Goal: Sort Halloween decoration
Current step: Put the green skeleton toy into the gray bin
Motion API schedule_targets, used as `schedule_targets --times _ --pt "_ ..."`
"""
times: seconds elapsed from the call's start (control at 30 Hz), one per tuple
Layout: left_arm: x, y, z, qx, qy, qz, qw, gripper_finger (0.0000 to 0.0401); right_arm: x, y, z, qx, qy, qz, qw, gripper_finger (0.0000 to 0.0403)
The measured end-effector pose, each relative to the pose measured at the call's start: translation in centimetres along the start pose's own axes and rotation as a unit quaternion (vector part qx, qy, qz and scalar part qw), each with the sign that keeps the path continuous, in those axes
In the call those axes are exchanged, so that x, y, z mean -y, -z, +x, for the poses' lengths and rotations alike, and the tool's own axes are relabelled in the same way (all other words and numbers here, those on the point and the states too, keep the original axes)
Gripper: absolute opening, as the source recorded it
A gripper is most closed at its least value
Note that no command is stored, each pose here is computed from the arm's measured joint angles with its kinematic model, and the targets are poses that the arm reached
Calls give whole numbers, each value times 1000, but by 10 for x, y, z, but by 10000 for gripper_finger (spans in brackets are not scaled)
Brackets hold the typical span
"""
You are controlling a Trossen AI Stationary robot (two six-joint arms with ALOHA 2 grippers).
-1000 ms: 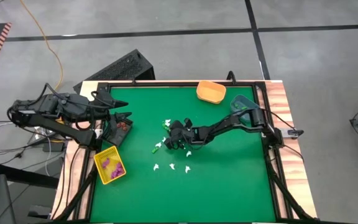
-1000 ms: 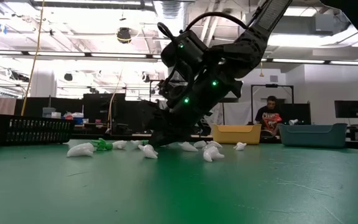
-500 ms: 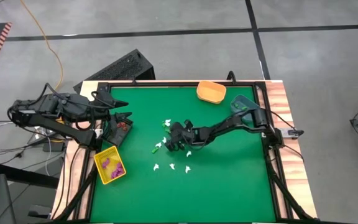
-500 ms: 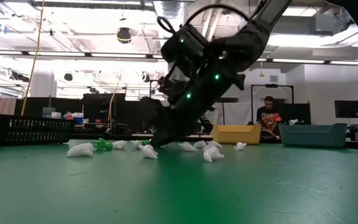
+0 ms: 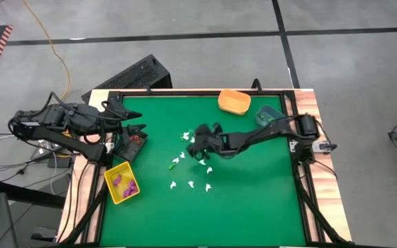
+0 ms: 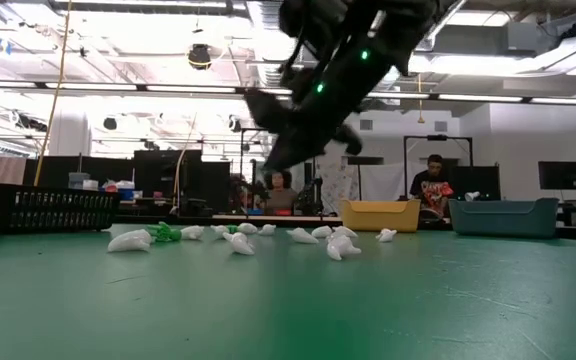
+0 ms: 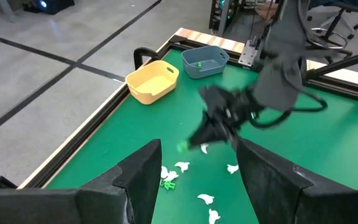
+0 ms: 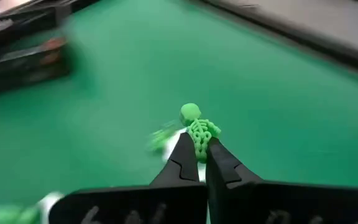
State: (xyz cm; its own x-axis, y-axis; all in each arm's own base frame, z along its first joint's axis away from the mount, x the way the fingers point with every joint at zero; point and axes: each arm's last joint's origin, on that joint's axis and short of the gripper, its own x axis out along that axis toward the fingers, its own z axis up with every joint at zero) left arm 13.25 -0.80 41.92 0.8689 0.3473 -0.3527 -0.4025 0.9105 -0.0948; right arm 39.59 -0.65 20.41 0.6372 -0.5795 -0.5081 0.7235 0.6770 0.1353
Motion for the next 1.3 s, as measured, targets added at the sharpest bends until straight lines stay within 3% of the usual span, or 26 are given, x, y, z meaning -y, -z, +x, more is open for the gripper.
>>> schedule_targets --times 0.23,0.47,0.63,0.87,1.3 --pt "0 0 0 0 0 0 1000 199 55 -25 -34 -38 160 48 985 2" --pt "0 0 0 1 0 -1 1000 199 111 -30 -77 -81 332 112 933 2" --pt "0 0 0 2 -4 -1 1000 199 141 -23 -96 -92 407 137 899 2" --pt "0 0 0 2 -7 -10 1000 199 179 5 -110 -102 441 210 866 2" --pt "0 0 0 2 -7 -17 1000 199 220 40 -97 -53 404 353 842 2"
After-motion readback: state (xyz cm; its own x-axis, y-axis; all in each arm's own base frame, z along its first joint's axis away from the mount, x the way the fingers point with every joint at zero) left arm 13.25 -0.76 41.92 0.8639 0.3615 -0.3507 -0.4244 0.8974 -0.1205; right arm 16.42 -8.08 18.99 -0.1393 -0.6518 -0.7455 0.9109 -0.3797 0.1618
